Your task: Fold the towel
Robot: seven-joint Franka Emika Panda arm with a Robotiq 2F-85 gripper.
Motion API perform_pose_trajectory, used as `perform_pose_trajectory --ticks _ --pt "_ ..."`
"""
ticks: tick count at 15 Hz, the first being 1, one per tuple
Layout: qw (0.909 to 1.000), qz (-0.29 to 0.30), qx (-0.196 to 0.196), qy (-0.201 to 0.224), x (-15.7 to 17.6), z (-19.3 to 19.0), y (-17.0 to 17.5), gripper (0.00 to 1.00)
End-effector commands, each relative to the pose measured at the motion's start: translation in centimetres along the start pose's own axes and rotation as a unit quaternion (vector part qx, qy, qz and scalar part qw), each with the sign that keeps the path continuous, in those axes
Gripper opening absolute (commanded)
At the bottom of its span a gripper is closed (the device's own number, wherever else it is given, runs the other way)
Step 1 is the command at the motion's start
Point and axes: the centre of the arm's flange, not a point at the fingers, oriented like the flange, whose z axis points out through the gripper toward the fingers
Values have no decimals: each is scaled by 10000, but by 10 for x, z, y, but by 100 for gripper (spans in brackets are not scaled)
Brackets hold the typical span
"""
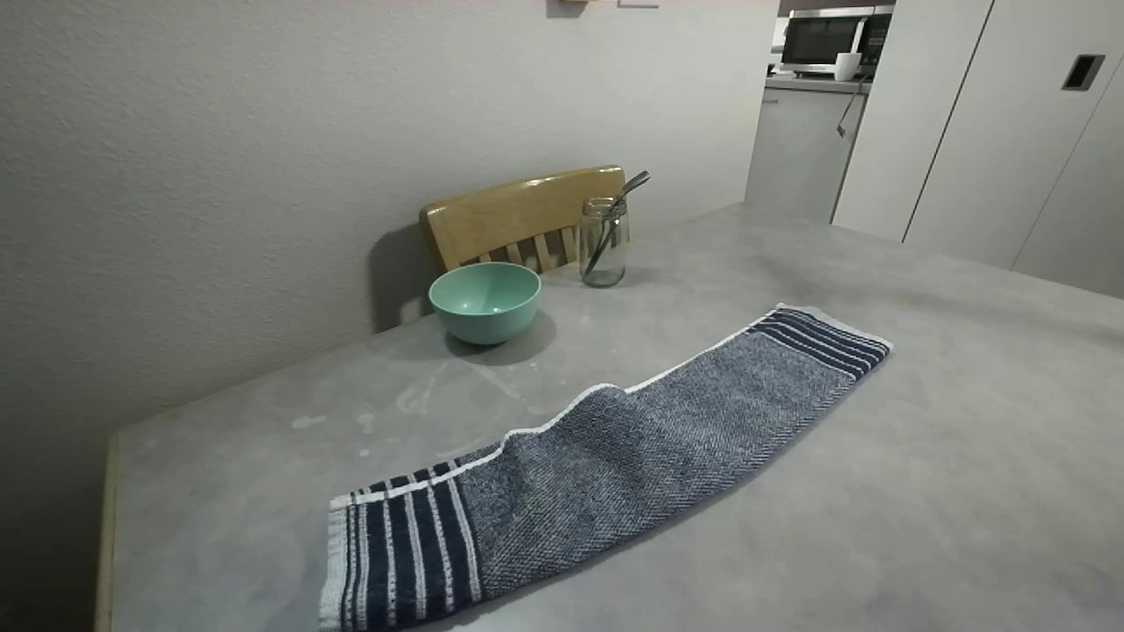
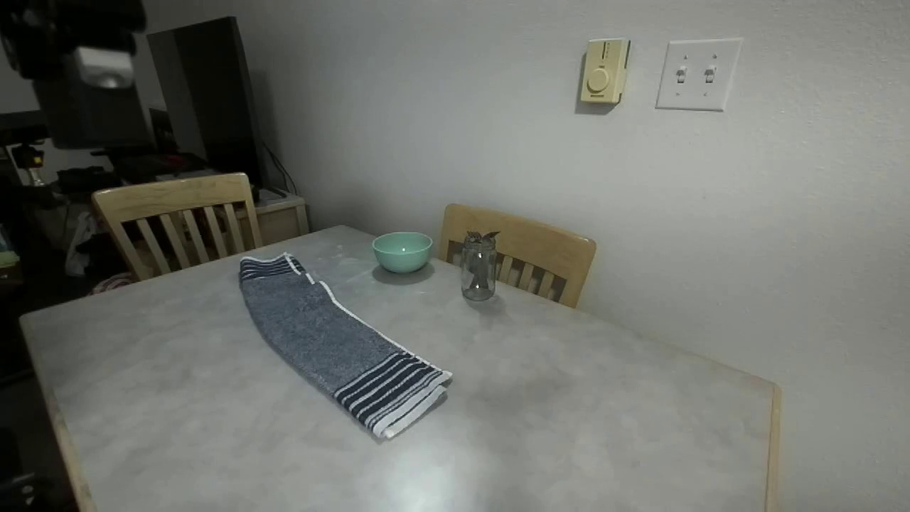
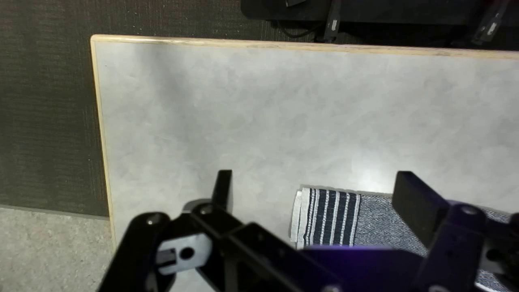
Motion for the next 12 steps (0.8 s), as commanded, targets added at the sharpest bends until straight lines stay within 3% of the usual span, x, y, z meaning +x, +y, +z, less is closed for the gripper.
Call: perform_pose_trajectory --ticks 1,9,12 --pt "10000 -22 3 -2 1 1 1 100" --pt "9990 -382 130 187 51 33 5 100" --pt "9973 -604 389 116 78 59 -1 100"
